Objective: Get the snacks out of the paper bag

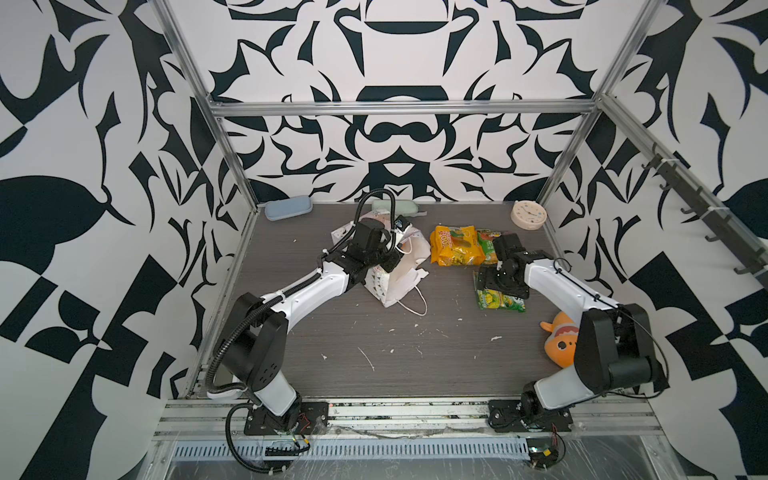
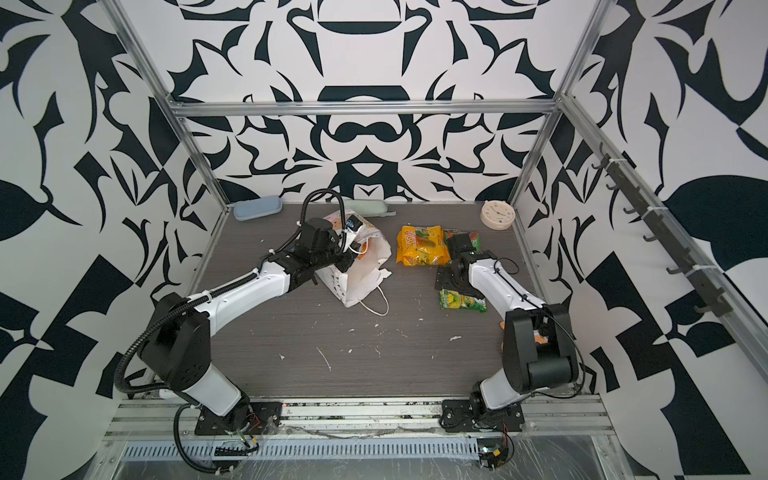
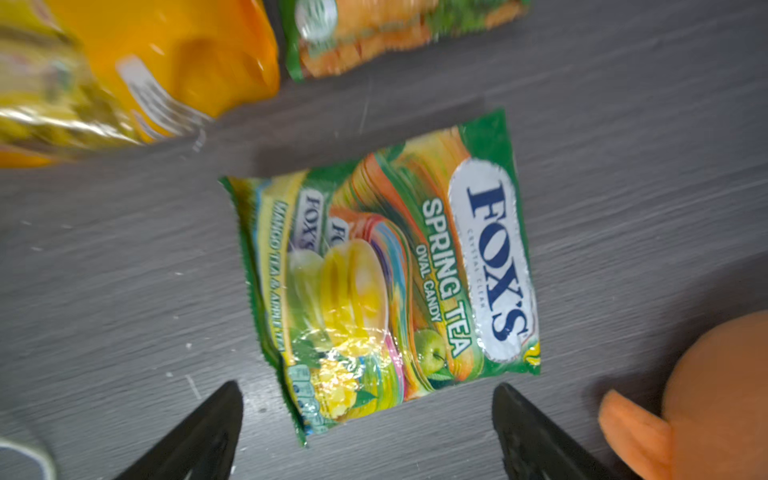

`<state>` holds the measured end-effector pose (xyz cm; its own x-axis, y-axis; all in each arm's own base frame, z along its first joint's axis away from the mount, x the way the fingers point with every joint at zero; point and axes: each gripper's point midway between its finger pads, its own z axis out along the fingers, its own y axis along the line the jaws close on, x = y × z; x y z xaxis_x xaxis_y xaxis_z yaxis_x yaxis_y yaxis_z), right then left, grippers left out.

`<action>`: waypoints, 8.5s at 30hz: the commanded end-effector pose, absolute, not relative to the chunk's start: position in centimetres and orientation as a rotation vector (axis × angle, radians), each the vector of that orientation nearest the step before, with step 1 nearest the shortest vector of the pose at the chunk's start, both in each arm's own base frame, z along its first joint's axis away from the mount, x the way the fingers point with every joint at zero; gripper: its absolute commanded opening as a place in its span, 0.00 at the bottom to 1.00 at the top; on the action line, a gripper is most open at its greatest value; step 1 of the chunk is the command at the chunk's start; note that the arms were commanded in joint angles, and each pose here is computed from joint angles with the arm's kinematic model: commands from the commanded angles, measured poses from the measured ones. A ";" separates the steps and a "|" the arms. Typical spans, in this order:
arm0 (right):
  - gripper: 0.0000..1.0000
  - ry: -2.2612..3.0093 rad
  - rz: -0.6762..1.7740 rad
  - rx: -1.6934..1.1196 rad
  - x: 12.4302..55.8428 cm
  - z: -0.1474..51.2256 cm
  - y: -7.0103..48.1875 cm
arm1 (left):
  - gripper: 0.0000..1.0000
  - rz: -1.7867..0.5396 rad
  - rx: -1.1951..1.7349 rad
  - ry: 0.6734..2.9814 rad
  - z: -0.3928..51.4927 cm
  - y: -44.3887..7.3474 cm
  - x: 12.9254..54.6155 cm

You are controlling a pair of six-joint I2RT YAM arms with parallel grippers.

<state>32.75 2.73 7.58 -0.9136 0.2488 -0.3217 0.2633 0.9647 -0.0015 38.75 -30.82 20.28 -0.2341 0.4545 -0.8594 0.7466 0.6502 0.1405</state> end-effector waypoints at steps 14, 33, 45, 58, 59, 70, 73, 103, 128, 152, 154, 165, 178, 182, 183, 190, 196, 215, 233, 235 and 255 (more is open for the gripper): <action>0.81 2.858 -0.162 0.334 34.0 3.2 2.3 | 0.00 -0.402 0.941 1.869 21.4 -31.1 38.6; 0.76 2.838 -0.280 0.130 35.6 4.9 -0.6 | 0.00 -0.394 0.945 1.865 21.5 -30.9 38.4; 0.71 2.811 -0.291 0.068 37.3 5.8 -0.6 | 0.00 -0.390 0.942 1.863 21.6 -30.7 38.2; 0.76 2.687 -0.116 0.165 36.9 10.3 1.1 | 0.00 -0.387 0.946 1.850 22.1 -30.7 38.3; 0.76 2.669 -0.091 0.213 36.4 10.6 1.1 | 0.00 -0.387 0.945 1.848 22.2 -30.7 38.3; 0.97 2.666 0.258 0.645 31.5 6.2 -0.3 | 0.00 -0.398 0.948 1.857 21.6 -31.2 38.6; 0.91 2.692 0.228 0.648 31.7 5.2 -0.6 | 0.00 -0.400 0.948 1.852 21.8 -31.3 38.7; 0.91 2.548 0.091 0.558 35.3 11.6 -1.9 | 0.00 -0.395 0.948 1.867 21.4 -30.9 38.4; 0.35 1.964 0.740 -0.144 32.0 18.6 21.5 | 0.00 -0.416 0.940 1.874 21.2 -31.5 38.7; 0.26 1.925 0.751 -0.217 38.3 14.3 32.0 | 0.00 -0.405 0.958 1.863 21.7 -31.5 37.9; 0.29 1.907 0.762 -0.205 38.5 14.4 32.2 | 0.00 -0.401 0.957 1.861 21.6 -31.3 37.8; 0.69 1.794 0.900 -0.203 40.5 14.0 35.6 | 0.00 -0.400 0.970 1.854 21.5 -31.4 37.7; 0.78 1.693 0.786 -0.048 44.7 13.4 35.5 | 0.00 -0.415 0.979 1.847 21.4 -31.6 37.7; 0.78 1.630 0.786 -0.026 45.6 13.8 35.7 | 0.00 -0.425 0.981 1.842 21.5 -31.8 37.6; 0.78 1.623 0.815 -0.062 45.4 14.0 36.5 | 0.00 -0.426 0.981 1.841 21.5 -31.8 37.6; 0.78 1.544 0.870 -0.076 46.2 14.8 37.8 | 0.00 -0.429 0.981 1.836 21.8 -31.8 37.5; 0.78 1.497 0.926 -0.104 45.6 16.3 38.4 | 0.00 -0.427 0.979 1.836 21.9 -31.6 37.3; 0.78 1.525 0.856 -0.154 42.6 14.8 38.6 | 0.00 -0.431 0.975 1.831 21.9 -31.3 36.9; 0.03 1.545 0.861 -0.028 48.2 15.6 39.6 | 0.00 -0.421 0.980 1.835 21.5 -31.2 36.9; 0.00 1.549 0.856 -0.031 47.7 15.7 39.2 | 0.00 -0.408 0.976 1.840 21.1 -31.0 37.0; 0.00 1.604 0.905 -0.130 40.5 18.5 34.9 | 0.00 -0.283 0.879 1.887 19.1 -29.5 38.9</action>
